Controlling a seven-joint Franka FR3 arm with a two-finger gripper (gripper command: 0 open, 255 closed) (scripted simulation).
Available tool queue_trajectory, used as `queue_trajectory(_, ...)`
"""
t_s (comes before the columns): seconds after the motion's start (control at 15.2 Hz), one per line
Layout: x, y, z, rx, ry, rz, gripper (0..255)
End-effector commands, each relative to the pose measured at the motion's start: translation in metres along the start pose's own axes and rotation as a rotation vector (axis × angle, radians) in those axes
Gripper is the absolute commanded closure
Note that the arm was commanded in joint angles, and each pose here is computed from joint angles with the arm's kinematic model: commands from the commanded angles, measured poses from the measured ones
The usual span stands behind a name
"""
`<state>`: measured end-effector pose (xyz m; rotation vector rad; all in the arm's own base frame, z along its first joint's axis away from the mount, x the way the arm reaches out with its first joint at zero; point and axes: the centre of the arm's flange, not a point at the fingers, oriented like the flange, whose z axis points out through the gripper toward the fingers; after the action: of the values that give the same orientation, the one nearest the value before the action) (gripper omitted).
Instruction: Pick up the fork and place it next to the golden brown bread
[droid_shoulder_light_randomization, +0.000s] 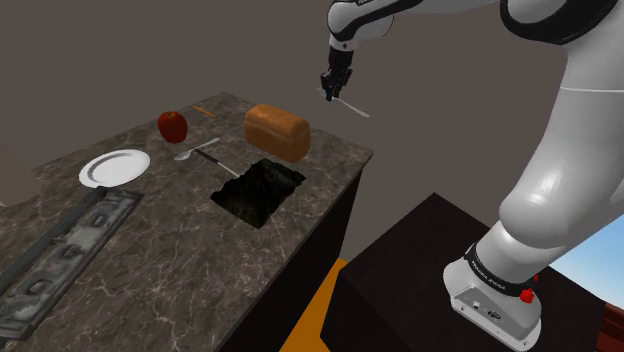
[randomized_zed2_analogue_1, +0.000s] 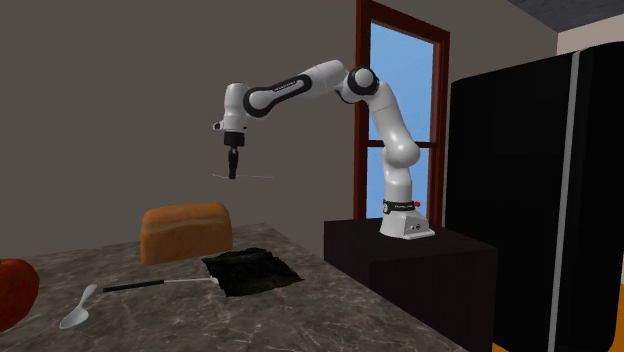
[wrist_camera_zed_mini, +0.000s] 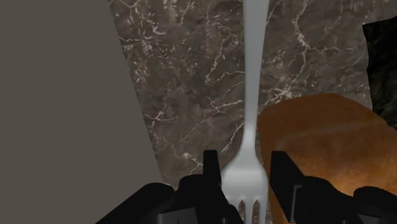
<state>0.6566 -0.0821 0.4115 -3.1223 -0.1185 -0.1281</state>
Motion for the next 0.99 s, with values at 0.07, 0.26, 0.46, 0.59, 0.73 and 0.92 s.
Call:
queue_trajectory(0.07, 0.002, 0.012, 0.009, 0.0, 0.0, -0.001, 255)
queue_trajectory(0.26, 0.0, 0.012, 0.024, 0.0, 0.0, -0.001, 255)
queue_trajectory(0.46, -0.001, 0.012, 0.04, 0.0, 0.0, -0.001, 255)
queue_trajectory(0.59, -0.002, 0.013, 0.051, 0.0, 0.0, -0.001, 255)
queue_trajectory(0.73, -0.003, 0.013, 0.061, 0.0, 0.0, -0.001, 255)
queue_trajectory(0.92, -0.004, 0.013, 0.077, 0.0, 0.0, -0.001, 255)
